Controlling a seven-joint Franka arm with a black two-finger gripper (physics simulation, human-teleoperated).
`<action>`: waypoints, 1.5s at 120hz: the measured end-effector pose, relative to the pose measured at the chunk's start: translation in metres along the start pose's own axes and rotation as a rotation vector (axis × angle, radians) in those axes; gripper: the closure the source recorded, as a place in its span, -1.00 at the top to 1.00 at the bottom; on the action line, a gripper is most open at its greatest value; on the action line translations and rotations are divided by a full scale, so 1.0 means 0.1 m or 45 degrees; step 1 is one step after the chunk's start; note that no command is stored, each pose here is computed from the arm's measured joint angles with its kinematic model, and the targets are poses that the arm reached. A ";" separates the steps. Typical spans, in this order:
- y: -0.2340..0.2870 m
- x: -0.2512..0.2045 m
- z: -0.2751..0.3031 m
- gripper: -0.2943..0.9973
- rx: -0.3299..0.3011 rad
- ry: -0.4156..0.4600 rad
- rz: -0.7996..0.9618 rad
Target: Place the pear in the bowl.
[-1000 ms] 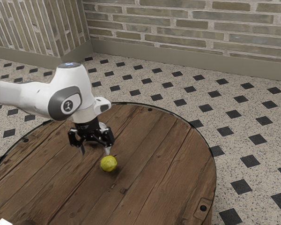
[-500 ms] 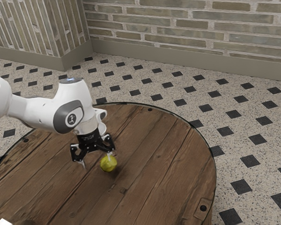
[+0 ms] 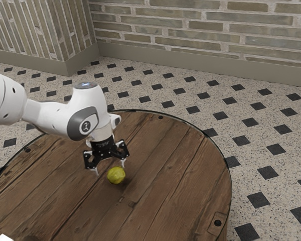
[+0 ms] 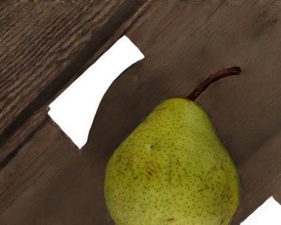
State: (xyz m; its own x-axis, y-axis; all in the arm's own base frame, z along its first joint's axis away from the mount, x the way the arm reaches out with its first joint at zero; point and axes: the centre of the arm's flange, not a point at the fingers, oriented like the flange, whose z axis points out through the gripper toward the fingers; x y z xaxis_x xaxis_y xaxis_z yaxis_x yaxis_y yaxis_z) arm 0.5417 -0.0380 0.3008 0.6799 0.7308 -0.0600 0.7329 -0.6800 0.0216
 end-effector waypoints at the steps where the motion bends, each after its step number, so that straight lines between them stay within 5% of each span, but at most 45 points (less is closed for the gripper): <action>1: 0.00 0.01 0.01 0.54 0.001 0.001 0.002; 132: 0.16 0.15 0.50 0.51 0.066 -0.024 0.150; 180: 0.17 0.15 0.46 0.11 0.057 -0.011 0.159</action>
State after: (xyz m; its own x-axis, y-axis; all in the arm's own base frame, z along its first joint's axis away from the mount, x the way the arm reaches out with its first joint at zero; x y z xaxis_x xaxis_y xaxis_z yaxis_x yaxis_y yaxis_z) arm 0.5637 -0.0414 0.2542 0.7657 0.6396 -0.0680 0.6403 -0.7680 -0.0152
